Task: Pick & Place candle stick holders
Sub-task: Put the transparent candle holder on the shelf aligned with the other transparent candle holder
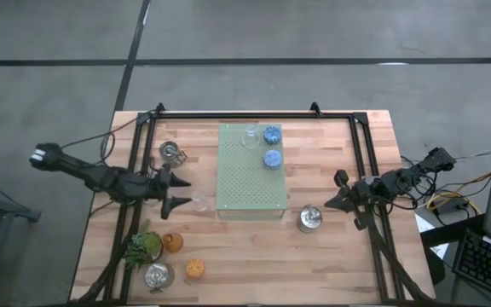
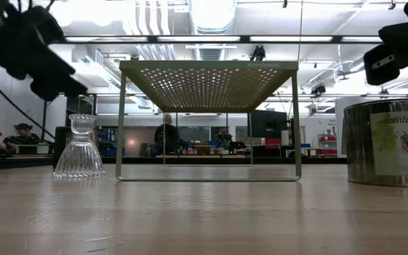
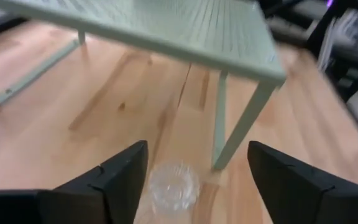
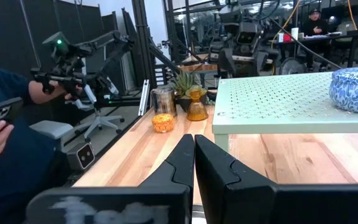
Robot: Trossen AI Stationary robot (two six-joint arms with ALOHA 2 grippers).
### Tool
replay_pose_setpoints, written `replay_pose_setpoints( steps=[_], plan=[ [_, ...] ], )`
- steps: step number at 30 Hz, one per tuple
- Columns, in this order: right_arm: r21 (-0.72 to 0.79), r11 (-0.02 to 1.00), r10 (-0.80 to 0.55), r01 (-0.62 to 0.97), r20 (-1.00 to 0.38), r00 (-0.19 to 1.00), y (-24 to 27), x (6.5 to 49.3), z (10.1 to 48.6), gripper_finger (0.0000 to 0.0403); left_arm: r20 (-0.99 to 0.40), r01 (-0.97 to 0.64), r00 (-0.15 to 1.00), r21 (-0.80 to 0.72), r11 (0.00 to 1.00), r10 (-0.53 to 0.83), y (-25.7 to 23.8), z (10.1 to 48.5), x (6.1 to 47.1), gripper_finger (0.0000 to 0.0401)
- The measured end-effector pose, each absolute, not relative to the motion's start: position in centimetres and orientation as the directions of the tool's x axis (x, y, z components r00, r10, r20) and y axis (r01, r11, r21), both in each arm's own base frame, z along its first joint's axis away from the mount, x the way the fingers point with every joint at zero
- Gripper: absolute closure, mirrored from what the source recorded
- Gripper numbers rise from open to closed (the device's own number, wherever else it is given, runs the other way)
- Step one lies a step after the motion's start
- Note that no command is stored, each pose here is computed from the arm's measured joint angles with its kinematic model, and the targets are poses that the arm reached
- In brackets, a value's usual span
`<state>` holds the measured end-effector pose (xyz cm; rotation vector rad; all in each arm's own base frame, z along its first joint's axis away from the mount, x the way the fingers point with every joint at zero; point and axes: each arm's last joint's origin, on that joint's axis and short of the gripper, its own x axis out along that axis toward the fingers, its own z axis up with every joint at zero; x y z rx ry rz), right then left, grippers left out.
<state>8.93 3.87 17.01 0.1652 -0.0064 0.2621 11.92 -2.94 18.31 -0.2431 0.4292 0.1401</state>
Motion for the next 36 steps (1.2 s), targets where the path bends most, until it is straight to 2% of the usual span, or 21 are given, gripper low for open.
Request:
replay_pose_setpoints(
  steps=[8, 36],
  plan=[
    [0.162, 0.952, 0.257, -0.259, 0.028, 0.966, 3.9, 8.9, 17.0, 0.0394, -0.533, -0.190, 0.842, -0.152, 0.970, 0.082, -3.3, 16.9, 12.7, 0.0116],
    [0.162, 0.952, 0.258, -0.259, 0.029, 0.966, 3.9, 8.9, 17.0, 0.0394, -0.580, -0.270, 0.793, -0.058, 0.961, 0.188, -3.8, 15.0, 15.0, 0.0120]
  ],
)
